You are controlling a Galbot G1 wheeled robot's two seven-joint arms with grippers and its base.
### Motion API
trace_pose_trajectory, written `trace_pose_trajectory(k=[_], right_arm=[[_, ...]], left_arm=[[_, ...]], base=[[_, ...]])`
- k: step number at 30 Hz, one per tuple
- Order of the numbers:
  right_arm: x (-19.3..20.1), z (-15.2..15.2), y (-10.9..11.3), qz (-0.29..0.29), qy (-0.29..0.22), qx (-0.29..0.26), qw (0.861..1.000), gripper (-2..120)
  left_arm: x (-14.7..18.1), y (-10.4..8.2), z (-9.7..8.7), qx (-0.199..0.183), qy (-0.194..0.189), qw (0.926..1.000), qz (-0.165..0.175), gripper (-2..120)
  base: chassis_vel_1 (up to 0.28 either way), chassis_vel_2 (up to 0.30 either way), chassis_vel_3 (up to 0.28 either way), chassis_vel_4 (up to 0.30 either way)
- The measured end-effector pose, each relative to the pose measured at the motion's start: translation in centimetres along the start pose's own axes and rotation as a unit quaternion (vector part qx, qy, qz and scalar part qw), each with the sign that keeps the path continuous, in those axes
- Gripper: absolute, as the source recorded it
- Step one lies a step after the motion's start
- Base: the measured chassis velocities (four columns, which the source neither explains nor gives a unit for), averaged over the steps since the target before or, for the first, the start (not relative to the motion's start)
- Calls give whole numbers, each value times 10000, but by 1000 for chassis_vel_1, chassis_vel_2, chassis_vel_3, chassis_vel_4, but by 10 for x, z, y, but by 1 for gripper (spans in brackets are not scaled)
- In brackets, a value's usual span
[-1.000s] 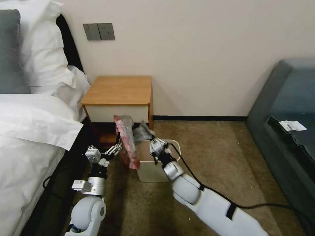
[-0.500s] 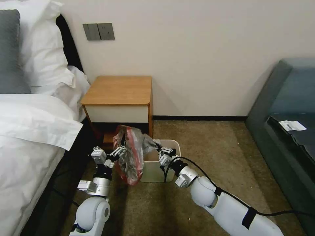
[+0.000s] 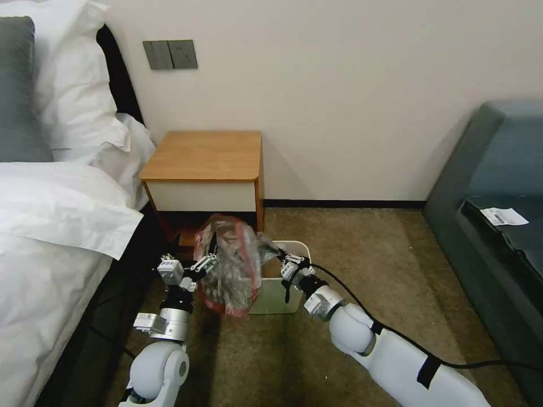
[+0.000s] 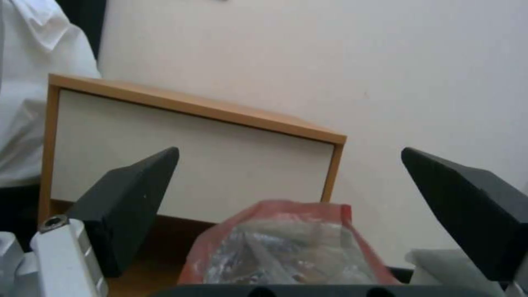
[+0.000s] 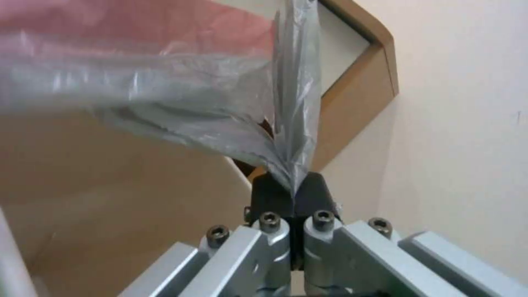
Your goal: Pick up the garbage bag from the table and place it over the trash can.
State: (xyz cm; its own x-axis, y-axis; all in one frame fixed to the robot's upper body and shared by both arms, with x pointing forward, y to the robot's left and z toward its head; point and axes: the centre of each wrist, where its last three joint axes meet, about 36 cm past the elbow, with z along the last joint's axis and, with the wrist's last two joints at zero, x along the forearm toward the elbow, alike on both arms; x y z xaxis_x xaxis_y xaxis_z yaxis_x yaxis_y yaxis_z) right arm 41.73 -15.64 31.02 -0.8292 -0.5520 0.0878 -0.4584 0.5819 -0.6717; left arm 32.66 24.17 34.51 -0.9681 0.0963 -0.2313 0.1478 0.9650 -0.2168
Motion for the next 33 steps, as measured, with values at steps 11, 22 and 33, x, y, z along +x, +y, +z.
trace_pose_trajectory(k=[11,22,33], right_arm=[[7,0,2,-217,99,53,9997,0],[17,2,-19,-396,220,89,9989,37],[31,1,-46,-625,180,177,9977,76]], left_arm=[[1,-1,0,-10,8,10000,11,100],[3,-2,-3,-35,116,9999,85,100],[10,0,-27,214,1064,9940,117,100]], base=[[0,0,0,0],[0,0,0,0],[0,0,0,0]])
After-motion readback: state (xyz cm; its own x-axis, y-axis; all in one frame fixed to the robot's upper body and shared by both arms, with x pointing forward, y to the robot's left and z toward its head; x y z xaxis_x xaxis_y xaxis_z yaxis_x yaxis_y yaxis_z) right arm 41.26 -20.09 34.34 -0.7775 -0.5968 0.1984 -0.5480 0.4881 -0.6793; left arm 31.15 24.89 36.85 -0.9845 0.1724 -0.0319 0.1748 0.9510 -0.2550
